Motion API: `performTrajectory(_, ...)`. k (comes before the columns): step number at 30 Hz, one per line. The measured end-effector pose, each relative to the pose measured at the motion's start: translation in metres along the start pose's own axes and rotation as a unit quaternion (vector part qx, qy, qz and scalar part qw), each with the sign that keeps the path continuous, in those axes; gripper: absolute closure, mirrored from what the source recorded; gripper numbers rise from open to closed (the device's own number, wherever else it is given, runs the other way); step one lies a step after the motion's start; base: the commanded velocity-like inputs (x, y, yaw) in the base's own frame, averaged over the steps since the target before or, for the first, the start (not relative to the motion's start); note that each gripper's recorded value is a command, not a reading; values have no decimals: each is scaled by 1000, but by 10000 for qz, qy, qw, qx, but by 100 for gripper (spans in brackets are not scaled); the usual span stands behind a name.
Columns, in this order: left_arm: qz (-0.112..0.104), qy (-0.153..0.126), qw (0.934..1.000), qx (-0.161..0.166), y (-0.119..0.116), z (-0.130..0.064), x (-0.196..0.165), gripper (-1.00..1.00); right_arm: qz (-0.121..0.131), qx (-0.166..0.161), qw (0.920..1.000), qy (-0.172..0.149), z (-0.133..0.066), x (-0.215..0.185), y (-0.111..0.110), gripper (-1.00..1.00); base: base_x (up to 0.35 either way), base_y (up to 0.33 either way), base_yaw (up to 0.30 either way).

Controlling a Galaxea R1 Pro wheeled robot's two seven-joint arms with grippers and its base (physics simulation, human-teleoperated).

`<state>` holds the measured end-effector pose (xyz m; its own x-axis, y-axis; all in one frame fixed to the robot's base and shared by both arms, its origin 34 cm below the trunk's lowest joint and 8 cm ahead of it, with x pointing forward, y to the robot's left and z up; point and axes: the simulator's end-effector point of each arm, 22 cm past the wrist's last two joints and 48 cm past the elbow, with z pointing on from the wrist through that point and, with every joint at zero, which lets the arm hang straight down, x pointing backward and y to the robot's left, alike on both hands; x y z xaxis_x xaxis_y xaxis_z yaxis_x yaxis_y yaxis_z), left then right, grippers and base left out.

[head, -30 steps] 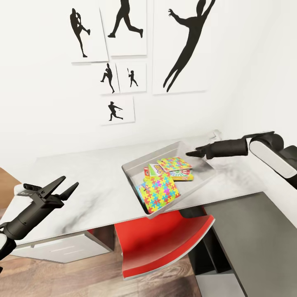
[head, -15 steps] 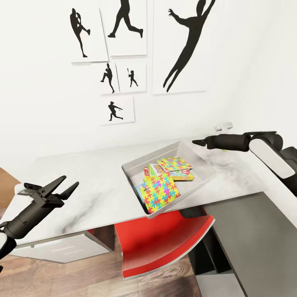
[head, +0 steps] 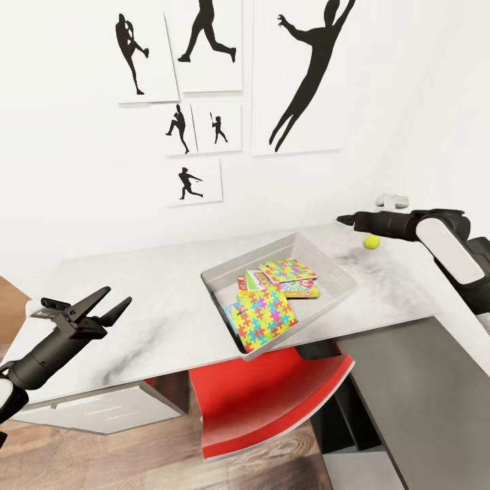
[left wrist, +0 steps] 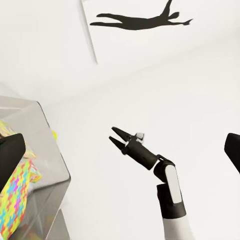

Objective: Put all the toys in the child's room - the three board games (two on the bed and one on the table), the two jigsaw puzzles on the table, and the tennis ball on the table - inside the toy box on the table in the child's room.

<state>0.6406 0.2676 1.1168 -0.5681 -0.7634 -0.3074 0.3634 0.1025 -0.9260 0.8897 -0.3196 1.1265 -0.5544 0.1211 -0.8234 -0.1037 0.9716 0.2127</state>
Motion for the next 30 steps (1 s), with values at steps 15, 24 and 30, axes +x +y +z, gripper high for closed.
performTrajectory(15,-146,247,9991,-323,14,16,3,-100,402,417,9983,-61,3,-6,-43,-100,0,0,0)
performTrajectory(24,-446,430,9980,-122,5,40,18,-100,491,547,9956,-582,-13,-48,-64,-100,0,0,0)
performTrajectory(30,-523,515,9973,-54,1,53,20,-100,517,553,9943,-747,-14,-56,-65,-100,0,0,0)
